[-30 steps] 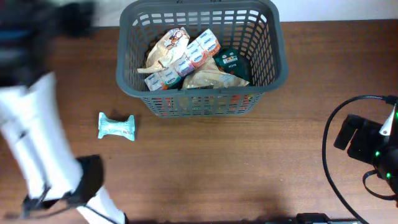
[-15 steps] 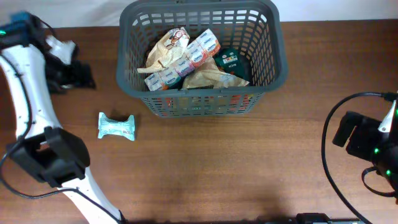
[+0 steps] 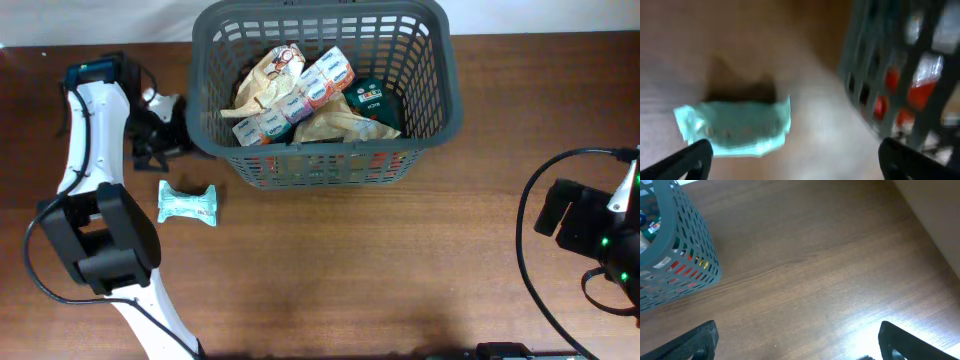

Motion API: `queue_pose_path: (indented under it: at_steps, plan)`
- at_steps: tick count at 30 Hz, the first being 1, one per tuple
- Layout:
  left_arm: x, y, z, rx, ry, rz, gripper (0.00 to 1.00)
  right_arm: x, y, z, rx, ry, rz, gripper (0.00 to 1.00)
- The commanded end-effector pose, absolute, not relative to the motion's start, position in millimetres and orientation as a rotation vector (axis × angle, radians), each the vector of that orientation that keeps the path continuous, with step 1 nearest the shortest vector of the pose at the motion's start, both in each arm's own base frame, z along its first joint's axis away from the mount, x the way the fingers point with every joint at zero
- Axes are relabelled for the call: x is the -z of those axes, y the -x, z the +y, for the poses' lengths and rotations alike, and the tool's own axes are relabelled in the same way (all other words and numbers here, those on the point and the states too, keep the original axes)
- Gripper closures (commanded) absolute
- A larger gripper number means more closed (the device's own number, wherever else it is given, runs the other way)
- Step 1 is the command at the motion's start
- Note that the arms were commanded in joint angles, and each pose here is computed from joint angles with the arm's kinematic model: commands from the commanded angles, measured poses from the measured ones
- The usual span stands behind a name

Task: Pack container
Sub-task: 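Move the left gripper back toward the mint-green wipes pack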

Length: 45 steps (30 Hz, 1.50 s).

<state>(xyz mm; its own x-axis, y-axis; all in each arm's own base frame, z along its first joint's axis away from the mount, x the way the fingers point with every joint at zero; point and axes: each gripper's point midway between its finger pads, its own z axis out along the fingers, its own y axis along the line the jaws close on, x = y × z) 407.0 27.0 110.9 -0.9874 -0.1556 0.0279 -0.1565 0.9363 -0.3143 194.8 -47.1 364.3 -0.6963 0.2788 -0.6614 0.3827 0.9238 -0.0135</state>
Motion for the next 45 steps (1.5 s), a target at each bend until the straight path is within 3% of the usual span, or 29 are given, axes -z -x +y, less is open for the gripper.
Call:
queue_pose_path:
  at_steps: [1, 8, 10, 12, 14, 24, 33, 39, 42, 45]
  plan:
    - [-117.3, -419.8, 38.2, -0.452, -0.892, -2.996, 0.01, -365.6, -196.2, -44.5, 0.188, -0.443, 2.381, 0.01]
    - [-107.8, -437.0, 54.0, -0.37, -1.592, -2.741, 0.0, -367.1, -198.0, -44.5, 0.185, -0.443, 2.372, 0.01]
    - [-96.7, -429.4, 53.1, -0.325, -1.763, -2.593, 0.11, -367.2, -198.0, -44.5, 0.185, -0.443, 2.371, 0.01]
    - [-83.4, -417.2, 51.2, -0.271, -1.933, -2.405, 0.32, -367.2, -198.0, -44.5, 0.185, -0.443, 2.371, 0.01]
    - [-69.4, -403.5, 46.4, -0.219, -2.008, -2.275, 0.37, -367.2, -198.0, -44.5, 0.185, -0.443, 2.371, 0.01]
    - [-23.2, -342.4, 42.1, 0.022, -1.925, -2.164, 0.33, -367.4, -198.3, -44.5, 0.185, -0.443, 2.37, 0.01]
    - [-20.0, -354.3, 67.7, -0.042, -1.807, -2.349, 0.29, -367.3, -198.4, -44.4, 0.184, -0.442, 2.371, 0.01]
    - [-41.7, -358.1, 96.9, -0.056, -1.608, -2.524, 0.29, -364.4, -202.9, -42.5, 0.174, -0.438, 2.387, 0.01]
    - [-70.0, -356.4, 110.7, -0.053, -1.55, -2.555, 0.18, -362.9, -203.8, -42.5, 0.176, -0.438, 2.396, 0.01]
    - [-100.3, -352.9, 115.7, -0.066, -1.558, -2.532, 0.17, -363.1, -204.1, -42.6, 0.176, -0.438, 2.394, 0.01]
